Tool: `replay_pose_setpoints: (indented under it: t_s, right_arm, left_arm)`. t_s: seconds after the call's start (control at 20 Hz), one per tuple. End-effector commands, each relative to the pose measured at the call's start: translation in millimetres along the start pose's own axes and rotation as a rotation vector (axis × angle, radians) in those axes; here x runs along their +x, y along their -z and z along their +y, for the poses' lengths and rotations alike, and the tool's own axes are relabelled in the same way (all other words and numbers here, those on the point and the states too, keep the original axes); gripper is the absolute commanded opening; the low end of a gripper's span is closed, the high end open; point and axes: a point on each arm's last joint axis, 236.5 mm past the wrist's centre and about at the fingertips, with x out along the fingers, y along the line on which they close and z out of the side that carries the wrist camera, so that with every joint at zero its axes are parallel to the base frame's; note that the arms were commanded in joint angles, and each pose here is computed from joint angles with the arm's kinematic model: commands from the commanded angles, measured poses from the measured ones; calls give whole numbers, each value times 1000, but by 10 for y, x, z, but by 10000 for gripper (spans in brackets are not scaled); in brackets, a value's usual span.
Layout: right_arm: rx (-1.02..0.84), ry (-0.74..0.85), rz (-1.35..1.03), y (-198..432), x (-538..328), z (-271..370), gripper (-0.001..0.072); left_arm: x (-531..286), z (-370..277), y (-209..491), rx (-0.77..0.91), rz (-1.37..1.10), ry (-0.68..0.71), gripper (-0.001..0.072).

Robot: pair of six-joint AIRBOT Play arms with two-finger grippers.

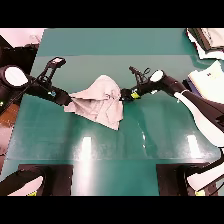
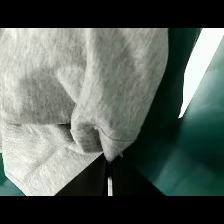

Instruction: Fold the shirts.

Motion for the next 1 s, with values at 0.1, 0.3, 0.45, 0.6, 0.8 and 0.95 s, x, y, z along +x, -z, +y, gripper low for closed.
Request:
replay_pose_setpoints:
  t_s: [0.1, 0.3, 0.45, 0.6, 0.8, 0.95]
  right_arm:
    - [-175, 218, 50, 38, -912, -233, 11]
    - [-158, 331, -70, 45, -1938, -331, 11]
    - [-142, 360, -173, 73, -2457, -296, 11]
    - [-149, 363, -237, 129, -2739, -168, 11]
    - [-150, 330, -197, 321, -2604, 92, 12]
    - [-148, 283, -41, 719, -2030, 237, 12]
  left_arm:
    - [-572, 412, -218, 42, -57, -239, 23]
    - [-1277, 464, -656, 95, -226, -356, 23]
    - [-1499, 445, -800, 107, -286, -379, 23]
    - [-1483, 348, -809, 98, -292, -336, 23]
    - [-1370, -129, -906, 76, -334, -118, 23]
    - [-1211, -203, -864, 56, -312, -62, 23]
